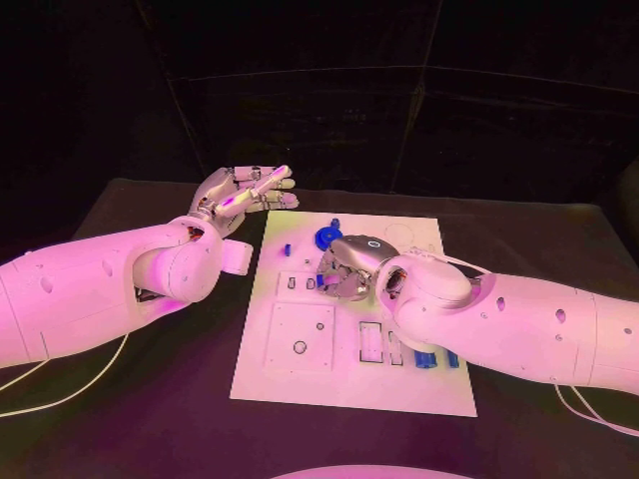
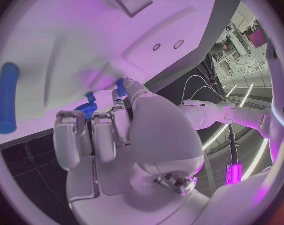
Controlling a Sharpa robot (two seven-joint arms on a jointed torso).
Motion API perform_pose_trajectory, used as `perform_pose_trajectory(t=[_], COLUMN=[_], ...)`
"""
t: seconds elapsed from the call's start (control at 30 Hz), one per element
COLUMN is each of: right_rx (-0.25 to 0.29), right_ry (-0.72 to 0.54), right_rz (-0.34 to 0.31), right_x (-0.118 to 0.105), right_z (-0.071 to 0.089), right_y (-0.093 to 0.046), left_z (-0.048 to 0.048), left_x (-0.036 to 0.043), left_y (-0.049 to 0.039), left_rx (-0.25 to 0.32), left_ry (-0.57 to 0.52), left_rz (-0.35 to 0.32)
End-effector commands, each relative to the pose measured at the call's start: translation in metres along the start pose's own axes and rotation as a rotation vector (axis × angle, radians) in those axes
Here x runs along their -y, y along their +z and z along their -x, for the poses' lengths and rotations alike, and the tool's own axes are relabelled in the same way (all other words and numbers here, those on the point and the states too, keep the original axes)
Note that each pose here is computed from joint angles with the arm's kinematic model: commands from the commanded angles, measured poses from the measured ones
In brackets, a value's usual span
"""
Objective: Assemble the parts on the task board
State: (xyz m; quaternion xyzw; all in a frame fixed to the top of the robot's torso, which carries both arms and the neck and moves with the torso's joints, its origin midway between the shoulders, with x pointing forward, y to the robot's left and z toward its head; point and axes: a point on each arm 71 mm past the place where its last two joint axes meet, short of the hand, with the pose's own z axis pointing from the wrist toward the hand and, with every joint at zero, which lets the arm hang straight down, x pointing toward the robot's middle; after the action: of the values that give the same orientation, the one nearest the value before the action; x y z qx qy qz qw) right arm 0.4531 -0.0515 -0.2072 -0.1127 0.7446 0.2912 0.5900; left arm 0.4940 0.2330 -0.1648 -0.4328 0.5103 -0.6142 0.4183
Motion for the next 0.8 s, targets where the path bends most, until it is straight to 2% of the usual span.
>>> perform_pose_trajectory(t=[0.03,0.8], right_rx=[-0.042,-0.049], right_ry=[-0.023,-0.032], right_rz=[-0.018,-0.032], right_x=[0.0022,0.0026], right_z=[-0.0049,-0.0056], right_y=[-0.0005,0.0008], left_z=[-0.0019,-0.0020], left_x=[0.0014,0.0011], left_y=[0.0005,0.0004], left_rx=[-0.017,-0.019], left_ry=[-0.003,-0.004], left_rz=[-0.006,-0.002])
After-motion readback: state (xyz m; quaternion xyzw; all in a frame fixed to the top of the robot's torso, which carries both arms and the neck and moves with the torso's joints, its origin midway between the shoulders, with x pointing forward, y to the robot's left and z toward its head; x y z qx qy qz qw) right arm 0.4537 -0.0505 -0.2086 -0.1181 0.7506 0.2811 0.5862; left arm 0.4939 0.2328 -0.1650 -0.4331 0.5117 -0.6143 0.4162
